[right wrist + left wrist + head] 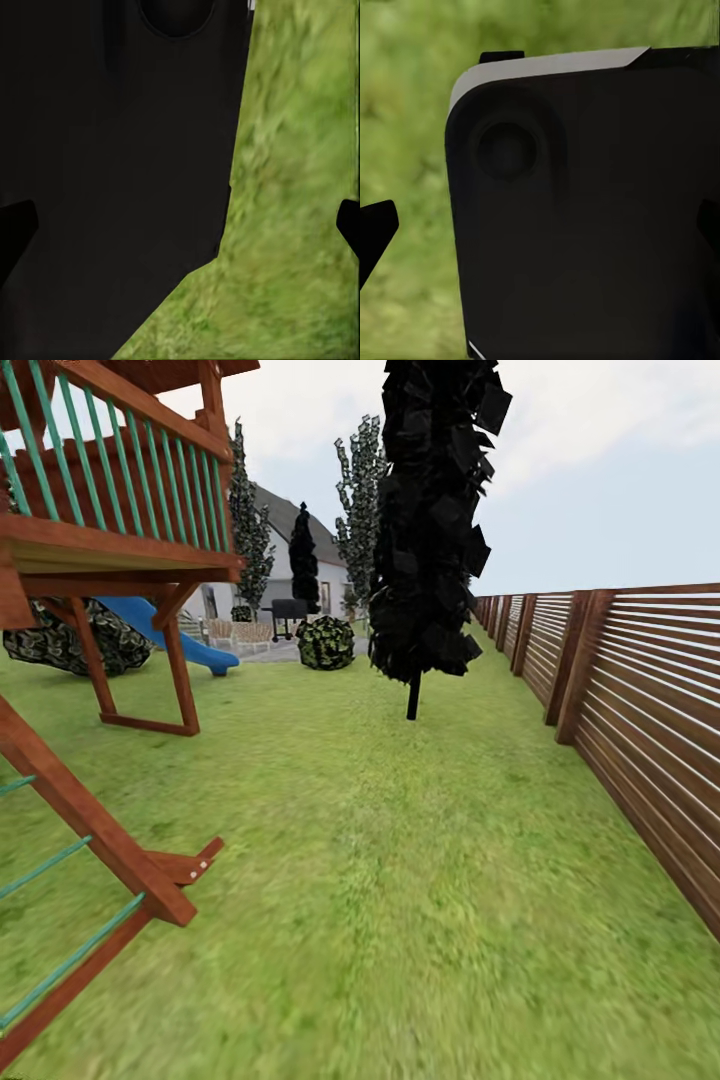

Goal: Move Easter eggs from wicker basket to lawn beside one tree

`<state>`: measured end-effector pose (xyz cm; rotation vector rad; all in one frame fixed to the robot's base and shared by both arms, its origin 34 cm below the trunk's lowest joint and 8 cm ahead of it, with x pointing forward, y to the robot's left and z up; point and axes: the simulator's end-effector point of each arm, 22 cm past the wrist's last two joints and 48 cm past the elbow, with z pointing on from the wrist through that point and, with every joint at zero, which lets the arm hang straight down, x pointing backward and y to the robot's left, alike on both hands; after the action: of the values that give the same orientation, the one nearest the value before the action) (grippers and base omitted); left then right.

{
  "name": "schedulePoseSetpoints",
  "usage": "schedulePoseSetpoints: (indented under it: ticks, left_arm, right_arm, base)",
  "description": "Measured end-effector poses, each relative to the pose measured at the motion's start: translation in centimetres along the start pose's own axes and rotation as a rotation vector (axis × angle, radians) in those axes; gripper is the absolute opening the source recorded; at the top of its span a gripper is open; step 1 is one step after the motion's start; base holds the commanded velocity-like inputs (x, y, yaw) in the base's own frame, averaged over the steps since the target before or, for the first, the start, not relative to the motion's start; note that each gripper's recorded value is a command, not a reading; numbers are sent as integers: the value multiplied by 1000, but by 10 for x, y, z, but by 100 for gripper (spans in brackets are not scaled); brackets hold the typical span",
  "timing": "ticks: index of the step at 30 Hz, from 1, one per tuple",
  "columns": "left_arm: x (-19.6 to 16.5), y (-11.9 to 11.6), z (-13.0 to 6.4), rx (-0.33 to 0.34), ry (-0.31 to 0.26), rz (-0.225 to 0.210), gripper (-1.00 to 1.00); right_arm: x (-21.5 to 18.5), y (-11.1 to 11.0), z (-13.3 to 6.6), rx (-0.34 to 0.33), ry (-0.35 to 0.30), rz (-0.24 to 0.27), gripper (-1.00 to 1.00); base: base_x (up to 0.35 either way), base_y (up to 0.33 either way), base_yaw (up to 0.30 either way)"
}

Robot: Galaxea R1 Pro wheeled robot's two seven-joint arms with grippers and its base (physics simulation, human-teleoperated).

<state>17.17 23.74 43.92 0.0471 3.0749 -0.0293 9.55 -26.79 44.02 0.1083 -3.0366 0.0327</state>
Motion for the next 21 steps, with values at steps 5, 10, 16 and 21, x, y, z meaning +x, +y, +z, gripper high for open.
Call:
schedulePoseSetpoints:
  ticks: [5, 10, 16, 21]
  left_arm:
    - [0, 0, 0, 0, 0, 0, 100]
    - [0, 0, 0, 0, 0, 0, 100]
    - [0, 0, 0, 0, 0, 0, 100]
    - [0, 0, 0, 0, 0, 0, 100]
  right_arm:
    - [0, 0, 0, 0, 0, 0, 100]
    - [0, -1, 0, 1, 0, 0, 100]
    - [0, -2, 0, 2, 0, 0, 100]
    - [0, -2, 0, 2, 0, 0, 100]
  base:
    - [275, -178, 251]
    - [275, -178, 248]
    - [275, -178, 66]
    - [275, -178, 5]
